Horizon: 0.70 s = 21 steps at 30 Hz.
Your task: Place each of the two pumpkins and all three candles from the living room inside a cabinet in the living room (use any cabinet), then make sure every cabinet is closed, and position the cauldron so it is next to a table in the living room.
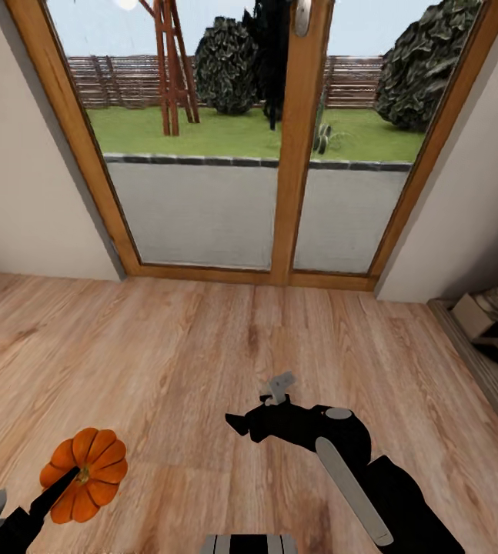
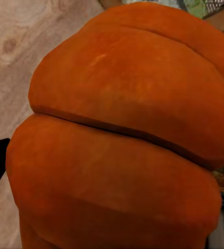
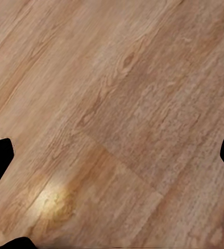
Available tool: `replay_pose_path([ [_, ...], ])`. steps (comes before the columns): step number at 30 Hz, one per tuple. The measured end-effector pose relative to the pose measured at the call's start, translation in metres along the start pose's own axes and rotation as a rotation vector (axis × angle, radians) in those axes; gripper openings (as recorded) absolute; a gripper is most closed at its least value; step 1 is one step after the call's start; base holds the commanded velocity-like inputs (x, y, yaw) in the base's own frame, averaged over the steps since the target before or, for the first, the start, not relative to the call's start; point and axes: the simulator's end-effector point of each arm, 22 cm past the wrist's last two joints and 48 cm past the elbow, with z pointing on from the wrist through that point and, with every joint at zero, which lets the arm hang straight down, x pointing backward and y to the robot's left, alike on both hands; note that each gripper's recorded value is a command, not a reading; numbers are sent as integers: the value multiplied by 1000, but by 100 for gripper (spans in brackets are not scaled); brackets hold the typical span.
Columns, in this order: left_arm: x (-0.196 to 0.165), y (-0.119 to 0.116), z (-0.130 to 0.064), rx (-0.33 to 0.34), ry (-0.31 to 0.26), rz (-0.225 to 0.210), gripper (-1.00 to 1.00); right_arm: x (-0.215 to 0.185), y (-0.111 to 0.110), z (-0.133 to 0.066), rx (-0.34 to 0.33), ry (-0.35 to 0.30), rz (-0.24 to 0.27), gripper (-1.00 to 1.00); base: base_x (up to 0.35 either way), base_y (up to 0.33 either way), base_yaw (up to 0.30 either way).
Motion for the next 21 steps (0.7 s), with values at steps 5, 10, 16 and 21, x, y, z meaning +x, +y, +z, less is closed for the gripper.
replay_pose_path([
  [5,0,-7,-1,16,-18,-4,-100,-1,2,-7,7,23,-8,100,0,0,299],
  [10,-3,-13,-2,29,-33,0,-100,-9,5,-13,13,12,-21,100,0,0,300],
  [16,-1,-11,-5,35,-39,-18,-100,-17,12,-20,14,-2,-41,100,0,0,300],
  [21,-8,-12,-8,42,-75,-5,-100,-25,19,-25,12,-19,-53,100,0,0,300],
])
